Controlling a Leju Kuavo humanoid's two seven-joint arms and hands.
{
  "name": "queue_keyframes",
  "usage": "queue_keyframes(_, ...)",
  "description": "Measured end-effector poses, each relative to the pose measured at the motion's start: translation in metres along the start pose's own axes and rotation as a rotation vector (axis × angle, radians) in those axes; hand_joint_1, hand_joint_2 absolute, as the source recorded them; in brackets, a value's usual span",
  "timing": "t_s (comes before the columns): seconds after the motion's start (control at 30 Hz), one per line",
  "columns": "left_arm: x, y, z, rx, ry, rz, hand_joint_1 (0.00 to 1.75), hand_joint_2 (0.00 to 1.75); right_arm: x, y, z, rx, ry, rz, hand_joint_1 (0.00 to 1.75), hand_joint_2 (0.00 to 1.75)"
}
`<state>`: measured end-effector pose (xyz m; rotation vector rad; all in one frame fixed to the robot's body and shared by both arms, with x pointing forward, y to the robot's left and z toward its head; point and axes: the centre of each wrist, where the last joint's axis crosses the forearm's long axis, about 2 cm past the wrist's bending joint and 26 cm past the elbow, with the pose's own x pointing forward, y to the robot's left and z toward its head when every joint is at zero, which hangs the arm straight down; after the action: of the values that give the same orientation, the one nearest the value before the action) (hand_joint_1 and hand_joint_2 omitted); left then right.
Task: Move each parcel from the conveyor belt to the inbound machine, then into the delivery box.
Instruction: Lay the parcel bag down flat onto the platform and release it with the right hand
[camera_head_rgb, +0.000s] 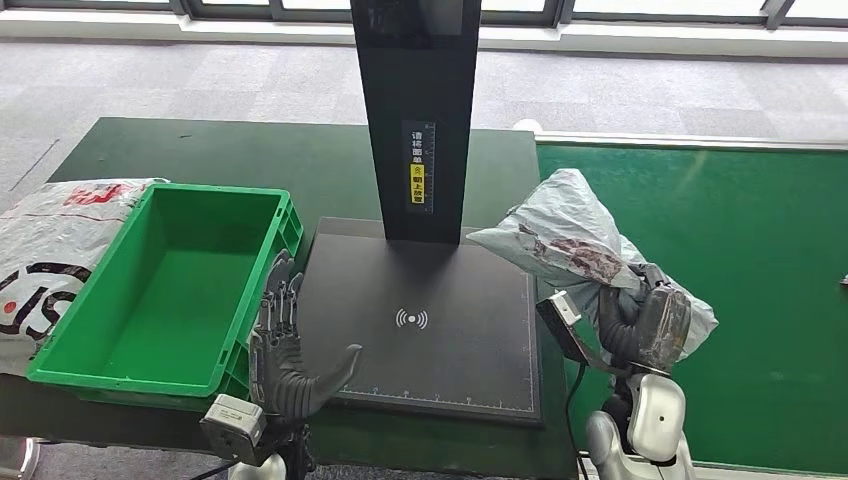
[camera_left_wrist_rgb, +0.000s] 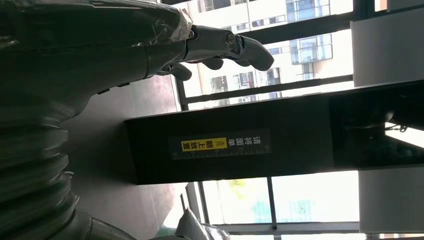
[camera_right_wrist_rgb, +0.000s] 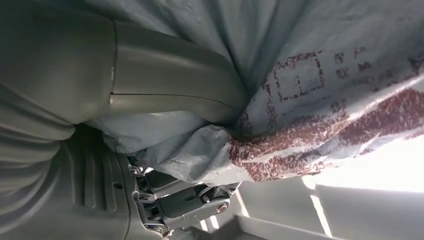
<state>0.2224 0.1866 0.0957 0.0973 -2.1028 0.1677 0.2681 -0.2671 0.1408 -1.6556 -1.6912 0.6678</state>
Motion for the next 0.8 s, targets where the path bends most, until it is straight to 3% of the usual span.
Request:
queue_keyframes(0.23,-0.002,0.000,0.001,0.011,0.011,0.001,0.00,1.75,0.028,-0.003,-0.001,-0.002,-0.080,-0.067,1.75,1.75)
queue_keyframes(0.6,-0.003,0.000,0.002,0.009,0.016,0.001,0.00,1.75,0.037,-0.004,-0.001,-0.003,-0.088,-0.090,1.75,1.75)
queue_keyframes(0.8,-0.003,0.000,0.002,0.009,0.017,0.002,0.00,1.75,0.057,-0.003,0.001,0.090,-0.143,-0.182,1.75,1.75)
